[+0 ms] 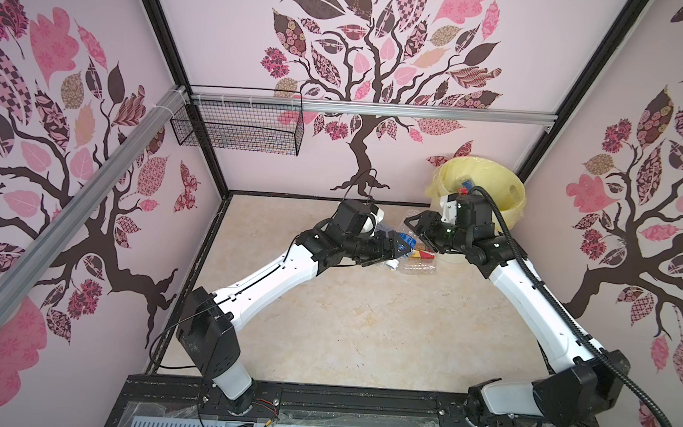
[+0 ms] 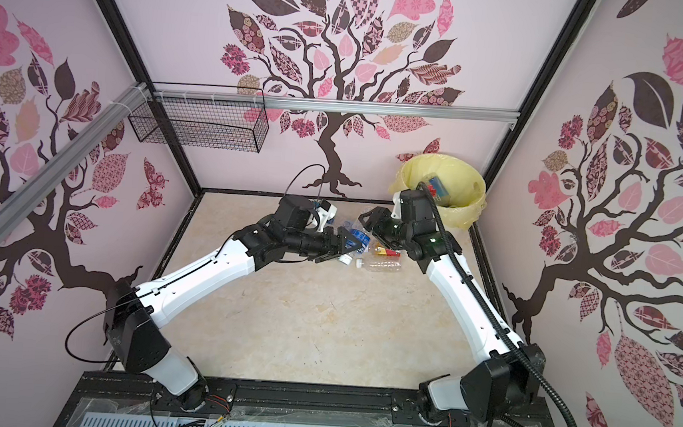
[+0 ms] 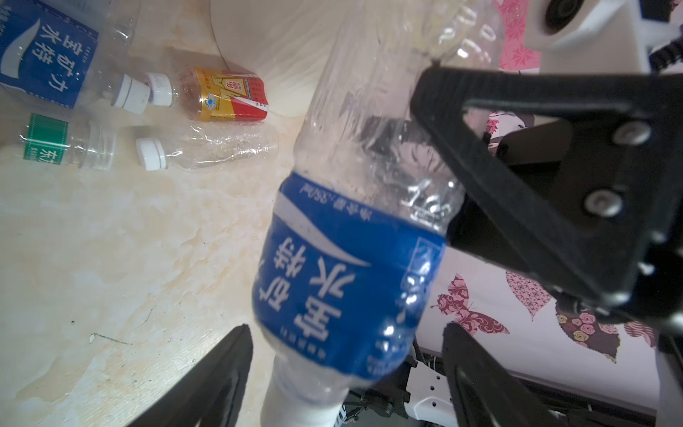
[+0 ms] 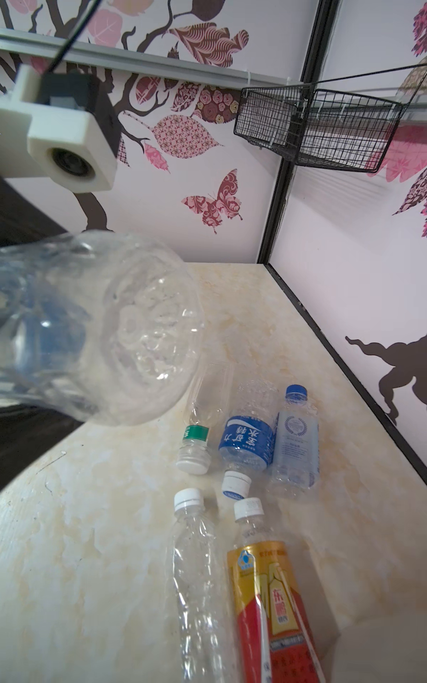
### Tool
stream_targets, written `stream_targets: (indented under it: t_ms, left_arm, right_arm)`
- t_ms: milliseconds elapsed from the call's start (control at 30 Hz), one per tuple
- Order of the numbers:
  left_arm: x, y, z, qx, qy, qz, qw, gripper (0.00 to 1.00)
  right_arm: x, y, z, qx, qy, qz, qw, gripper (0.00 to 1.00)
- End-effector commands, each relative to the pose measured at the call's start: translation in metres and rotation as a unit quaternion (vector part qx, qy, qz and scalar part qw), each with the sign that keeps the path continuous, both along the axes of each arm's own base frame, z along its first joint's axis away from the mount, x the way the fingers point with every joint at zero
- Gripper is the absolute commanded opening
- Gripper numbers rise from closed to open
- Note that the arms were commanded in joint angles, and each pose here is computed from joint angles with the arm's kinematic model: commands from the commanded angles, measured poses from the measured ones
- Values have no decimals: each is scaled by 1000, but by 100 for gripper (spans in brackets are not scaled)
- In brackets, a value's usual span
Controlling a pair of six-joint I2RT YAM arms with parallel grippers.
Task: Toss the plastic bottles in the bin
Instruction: 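Open the left gripper while the right gripper carries the bottle toward the bin, then open the right gripper over the bin to drop the white-capped bottle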
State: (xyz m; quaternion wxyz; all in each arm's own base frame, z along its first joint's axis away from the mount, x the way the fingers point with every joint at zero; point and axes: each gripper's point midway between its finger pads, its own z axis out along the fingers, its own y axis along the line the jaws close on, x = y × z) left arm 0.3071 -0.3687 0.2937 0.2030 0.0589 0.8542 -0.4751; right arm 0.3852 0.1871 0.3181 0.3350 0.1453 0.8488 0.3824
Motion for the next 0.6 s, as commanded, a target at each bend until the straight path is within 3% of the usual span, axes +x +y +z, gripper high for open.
stream_targets:
  t_ms: [0, 167, 300, 567]
  left_arm:
    - [-4, 5, 36, -6, -45, -3, 999, 89]
    - [-2, 11, 63, 5, -80, -4, 997, 97]
    - [3, 13, 84, 13, -112, 0, 994, 97]
    - [12, 6, 118, 24, -183, 2, 983, 97]
  right_arm:
    - [9, -6, 23, -33, -32, -8, 999, 51]
    - [21, -23, 62, -71, -83, -34, 993, 51]
    - [30, -46, 97, -111, -128, -68, 983, 50]
    - [42, -122, 170, -173, -220, -179, 943, 50]
